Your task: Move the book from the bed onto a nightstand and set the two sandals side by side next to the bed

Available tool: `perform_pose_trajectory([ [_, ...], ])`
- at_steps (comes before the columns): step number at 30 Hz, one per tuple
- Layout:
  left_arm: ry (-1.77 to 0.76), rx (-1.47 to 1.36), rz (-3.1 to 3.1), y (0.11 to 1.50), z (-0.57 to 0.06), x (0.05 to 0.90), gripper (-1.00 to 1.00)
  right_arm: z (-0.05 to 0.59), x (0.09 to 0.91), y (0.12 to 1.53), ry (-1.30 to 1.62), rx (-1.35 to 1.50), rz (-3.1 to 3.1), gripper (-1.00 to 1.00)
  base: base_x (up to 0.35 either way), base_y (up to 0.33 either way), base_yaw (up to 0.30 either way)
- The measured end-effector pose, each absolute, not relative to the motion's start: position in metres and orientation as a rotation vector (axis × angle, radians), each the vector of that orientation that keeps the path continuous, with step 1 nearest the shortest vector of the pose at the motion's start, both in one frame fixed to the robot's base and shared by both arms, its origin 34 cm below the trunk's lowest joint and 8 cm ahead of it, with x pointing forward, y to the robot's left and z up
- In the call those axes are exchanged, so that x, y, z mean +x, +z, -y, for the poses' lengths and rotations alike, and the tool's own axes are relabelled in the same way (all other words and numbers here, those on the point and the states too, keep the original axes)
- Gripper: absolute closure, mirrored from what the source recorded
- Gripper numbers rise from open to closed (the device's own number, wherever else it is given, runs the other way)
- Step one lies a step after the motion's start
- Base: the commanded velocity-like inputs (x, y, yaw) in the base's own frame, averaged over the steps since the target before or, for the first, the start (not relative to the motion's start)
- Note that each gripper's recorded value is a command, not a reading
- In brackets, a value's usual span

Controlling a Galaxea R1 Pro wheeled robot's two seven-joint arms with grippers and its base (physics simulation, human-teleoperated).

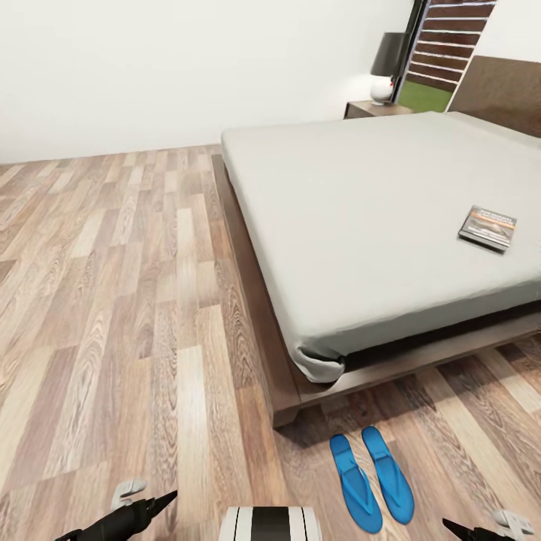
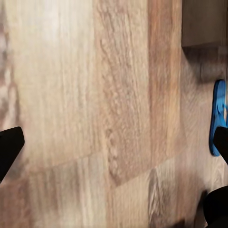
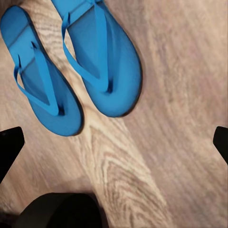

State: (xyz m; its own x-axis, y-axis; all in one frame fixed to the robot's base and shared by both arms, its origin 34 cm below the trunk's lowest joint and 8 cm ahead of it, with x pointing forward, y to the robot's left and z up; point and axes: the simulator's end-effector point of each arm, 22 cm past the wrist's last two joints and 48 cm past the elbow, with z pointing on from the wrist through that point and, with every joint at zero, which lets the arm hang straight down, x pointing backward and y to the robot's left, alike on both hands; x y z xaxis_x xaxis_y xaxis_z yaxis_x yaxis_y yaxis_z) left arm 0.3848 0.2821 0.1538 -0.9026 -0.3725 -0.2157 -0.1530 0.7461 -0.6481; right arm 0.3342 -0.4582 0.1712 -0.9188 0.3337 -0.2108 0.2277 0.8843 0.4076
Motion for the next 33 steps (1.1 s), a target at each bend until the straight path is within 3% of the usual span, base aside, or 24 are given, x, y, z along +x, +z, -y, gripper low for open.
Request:
perform_pose_trajectory([
  [33, -0.921, -0.333, -2.494, 0.201, -0.282, 0.428, -1.00, 0.459, 0.376, 0.211, 0.556, 0.371, -2.650, -1.00, 0.000, 0.000, 0.000],
])
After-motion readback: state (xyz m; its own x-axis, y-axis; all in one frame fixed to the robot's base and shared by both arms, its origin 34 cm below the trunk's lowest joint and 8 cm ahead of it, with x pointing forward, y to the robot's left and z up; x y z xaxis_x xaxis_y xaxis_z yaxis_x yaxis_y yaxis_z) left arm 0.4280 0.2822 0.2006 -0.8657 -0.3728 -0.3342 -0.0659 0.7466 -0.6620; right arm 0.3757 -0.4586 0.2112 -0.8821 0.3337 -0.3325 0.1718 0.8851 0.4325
